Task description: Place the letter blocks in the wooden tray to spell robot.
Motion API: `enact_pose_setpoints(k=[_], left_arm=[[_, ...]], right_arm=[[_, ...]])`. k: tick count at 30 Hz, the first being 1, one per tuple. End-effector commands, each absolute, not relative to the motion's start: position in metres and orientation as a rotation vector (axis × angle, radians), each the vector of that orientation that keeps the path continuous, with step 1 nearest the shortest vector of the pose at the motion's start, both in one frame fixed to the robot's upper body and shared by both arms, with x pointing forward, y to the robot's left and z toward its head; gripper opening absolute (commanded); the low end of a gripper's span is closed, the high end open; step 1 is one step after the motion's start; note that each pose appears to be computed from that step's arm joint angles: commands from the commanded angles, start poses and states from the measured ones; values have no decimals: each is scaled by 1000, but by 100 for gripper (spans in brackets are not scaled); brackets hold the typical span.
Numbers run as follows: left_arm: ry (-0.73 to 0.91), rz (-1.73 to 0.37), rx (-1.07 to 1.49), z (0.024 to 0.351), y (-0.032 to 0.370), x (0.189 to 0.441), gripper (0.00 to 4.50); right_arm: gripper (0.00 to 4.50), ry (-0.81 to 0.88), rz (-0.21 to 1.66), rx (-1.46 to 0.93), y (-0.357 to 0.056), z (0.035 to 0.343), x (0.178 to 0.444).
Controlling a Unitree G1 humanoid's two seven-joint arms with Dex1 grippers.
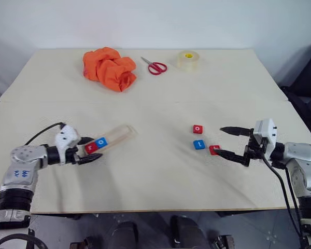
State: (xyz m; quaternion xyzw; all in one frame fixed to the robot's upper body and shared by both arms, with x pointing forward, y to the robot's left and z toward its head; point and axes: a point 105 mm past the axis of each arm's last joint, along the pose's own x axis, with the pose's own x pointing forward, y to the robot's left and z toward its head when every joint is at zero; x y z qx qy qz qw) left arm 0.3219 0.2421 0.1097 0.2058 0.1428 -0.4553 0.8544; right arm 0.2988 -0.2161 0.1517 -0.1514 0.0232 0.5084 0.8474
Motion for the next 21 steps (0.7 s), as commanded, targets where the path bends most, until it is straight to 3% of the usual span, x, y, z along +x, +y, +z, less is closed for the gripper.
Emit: enact_pose_setpoints(k=[1, 11, 21], left_arm=[[230, -1128, 493, 124, 197, 321, 340], [172, -1411, 586, 125, 118, 306, 340], [165, -1447, 598, 119, 104, 301, 340]], right_arm=[[450, 37, 1102, -358, -220, 162, 291], [450, 34, 1077, -364, -226, 162, 285], [450, 34, 1032, -350, -230, 158, 275]])
